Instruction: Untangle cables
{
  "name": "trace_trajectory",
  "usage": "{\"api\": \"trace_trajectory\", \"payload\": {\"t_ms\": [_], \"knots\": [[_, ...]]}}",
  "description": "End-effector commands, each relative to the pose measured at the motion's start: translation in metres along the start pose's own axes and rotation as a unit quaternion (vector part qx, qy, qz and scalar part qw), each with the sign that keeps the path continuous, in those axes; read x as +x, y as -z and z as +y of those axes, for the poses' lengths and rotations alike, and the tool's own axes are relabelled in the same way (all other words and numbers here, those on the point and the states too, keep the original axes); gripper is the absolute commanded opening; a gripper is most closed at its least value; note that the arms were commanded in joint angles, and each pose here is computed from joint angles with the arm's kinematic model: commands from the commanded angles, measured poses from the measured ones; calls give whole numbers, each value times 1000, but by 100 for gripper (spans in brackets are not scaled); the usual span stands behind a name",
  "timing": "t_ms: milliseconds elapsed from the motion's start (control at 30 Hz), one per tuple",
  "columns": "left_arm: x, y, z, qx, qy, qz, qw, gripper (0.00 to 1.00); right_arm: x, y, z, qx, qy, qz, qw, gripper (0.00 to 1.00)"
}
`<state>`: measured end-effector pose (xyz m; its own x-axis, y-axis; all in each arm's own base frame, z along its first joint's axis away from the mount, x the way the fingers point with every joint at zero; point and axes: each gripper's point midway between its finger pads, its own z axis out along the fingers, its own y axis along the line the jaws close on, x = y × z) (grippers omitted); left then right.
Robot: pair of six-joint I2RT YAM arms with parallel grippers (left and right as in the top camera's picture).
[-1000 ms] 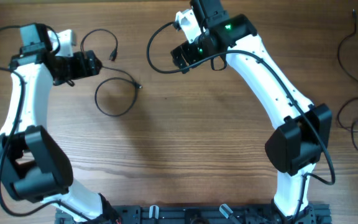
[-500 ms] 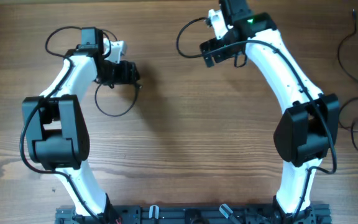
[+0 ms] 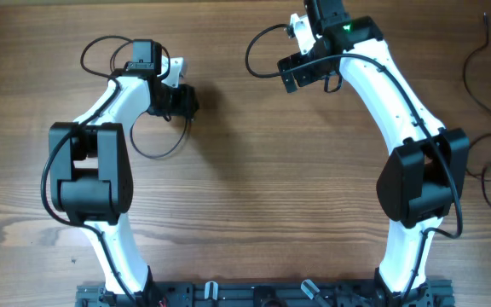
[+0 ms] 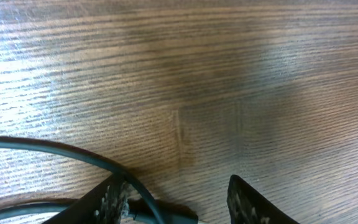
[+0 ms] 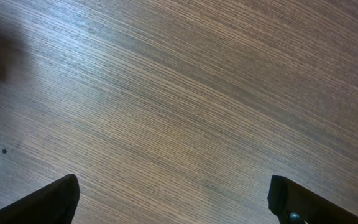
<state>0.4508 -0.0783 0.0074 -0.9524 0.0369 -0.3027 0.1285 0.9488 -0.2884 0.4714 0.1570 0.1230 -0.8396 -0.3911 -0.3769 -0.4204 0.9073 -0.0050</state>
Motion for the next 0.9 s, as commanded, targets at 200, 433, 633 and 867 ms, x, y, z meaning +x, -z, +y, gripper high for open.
{"api": "trace_trajectory", "payload": {"t_ms": [200,433,633,867], "knots": [[7,-1,16,-76,-5,12,997,60,-1,-5,-6,10,-9,-2,1000,100],[7,-13,-35,-23,-47,11,999,48,0,-5,-7,14,-12,0,1000,100],[14,-23,-82,-5,-97,13,995,38,4,-3,-32,82,-41,7,996,100],[29,-33,-155,64,-139,14,988,39,29,13,-122,116,-177,10,977,100]]}}
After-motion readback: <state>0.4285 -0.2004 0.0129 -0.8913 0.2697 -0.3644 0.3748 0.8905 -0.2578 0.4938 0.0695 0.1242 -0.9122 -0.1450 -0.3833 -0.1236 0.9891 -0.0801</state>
